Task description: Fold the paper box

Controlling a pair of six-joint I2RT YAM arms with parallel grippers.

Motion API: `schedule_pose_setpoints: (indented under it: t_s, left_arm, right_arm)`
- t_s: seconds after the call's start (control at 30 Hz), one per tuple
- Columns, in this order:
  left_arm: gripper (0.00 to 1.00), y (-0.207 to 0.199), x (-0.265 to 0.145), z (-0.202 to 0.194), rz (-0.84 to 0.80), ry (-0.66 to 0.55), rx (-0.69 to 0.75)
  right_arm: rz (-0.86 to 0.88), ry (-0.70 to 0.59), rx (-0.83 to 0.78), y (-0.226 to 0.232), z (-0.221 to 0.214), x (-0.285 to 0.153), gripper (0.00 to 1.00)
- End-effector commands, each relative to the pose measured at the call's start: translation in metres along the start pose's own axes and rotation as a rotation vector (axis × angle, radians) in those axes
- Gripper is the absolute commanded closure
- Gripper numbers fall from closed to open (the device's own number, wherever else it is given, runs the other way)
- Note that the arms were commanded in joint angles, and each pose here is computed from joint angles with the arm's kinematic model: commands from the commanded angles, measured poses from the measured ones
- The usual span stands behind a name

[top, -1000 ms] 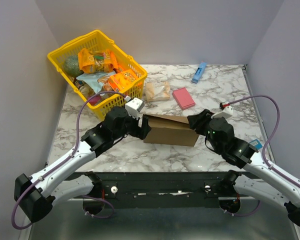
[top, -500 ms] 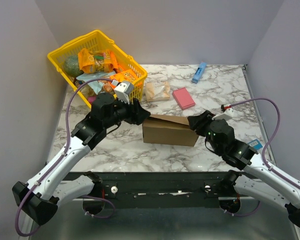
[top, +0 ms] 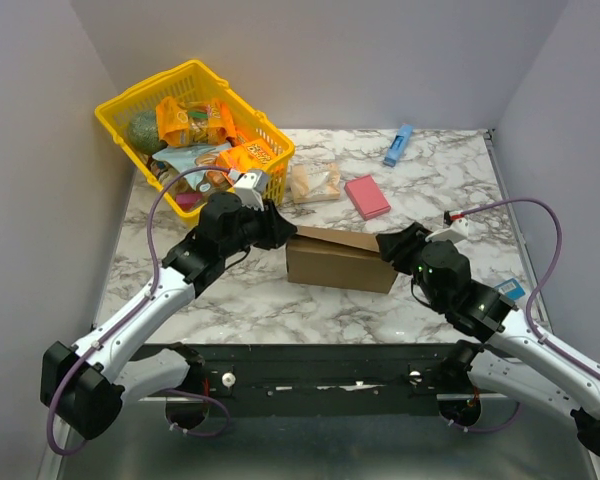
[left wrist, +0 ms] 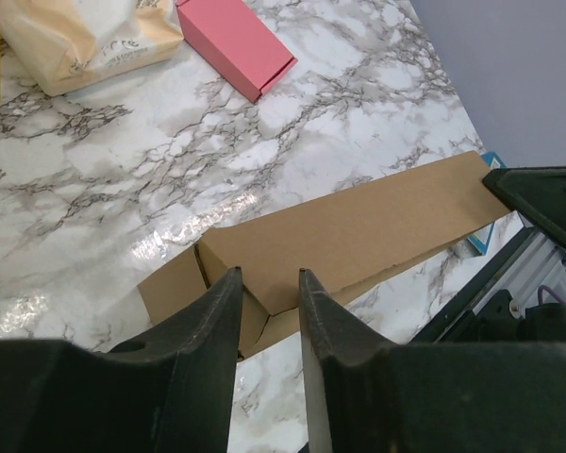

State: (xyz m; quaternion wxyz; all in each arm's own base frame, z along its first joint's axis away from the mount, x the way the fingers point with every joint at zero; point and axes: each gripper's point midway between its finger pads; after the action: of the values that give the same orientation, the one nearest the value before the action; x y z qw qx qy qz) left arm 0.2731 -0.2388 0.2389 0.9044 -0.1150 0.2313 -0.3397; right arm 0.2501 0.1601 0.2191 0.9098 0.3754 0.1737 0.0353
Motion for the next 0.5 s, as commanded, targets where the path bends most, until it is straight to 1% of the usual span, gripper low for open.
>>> schedule_pose_setpoints:
  t_s: [0.0, 0.07, 0.17, 0.2, 0.37, 0.47]
  left_arm:
    - [0.67, 0.018, -0.003, -0.038, 0.048, 0.071, -0.012]
    - [0.71, 0.023, -0.005, -0.056, 0.063, 0.104, -0.019]
    - [0.74, 0.031, -0.009, -0.074, 0.090, 0.134, -0.028]
    - [0.74, 0.035, -0.011, -0.084, 0.099, 0.154, -0.033]
    - [0.76, 0.043, -0.016, -0.105, 0.124, 0.196, -0.026]
    - [0.76, 0.052, -0.018, -0.119, 0.153, 0.228, -0.002]
  right_arm:
    - [-0.232, 0.113, -0.168, -0.076, -0.038, -0.006, 0.40]
    - [-0.235, 0.110, -0.171, -0.077, -0.037, -0.006, 0.40]
    - [-0.240, 0.110, -0.174, -0.077, -0.036, -0.006, 0.40]
    - [-0.238, 0.107, -0.174, -0.077, -0.035, -0.007, 0.40]
    - [-0.239, 0.108, -0.177, -0.077, -0.035, -0.007, 0.39]
    - [-0.229, 0.112, -0.194, -0.075, -0.033, -0.008, 0.36]
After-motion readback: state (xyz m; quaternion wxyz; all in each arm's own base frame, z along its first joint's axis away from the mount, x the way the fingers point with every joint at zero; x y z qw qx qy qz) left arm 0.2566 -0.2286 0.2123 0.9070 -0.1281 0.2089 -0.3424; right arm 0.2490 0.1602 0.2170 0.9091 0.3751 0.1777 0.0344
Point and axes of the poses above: each gripper's point midway between its finger pads, its own x axis out along the fingers, its own y axis along the line the jaws close on, z = x × y, and after that the axes turned 9 degrees about x, right-handed
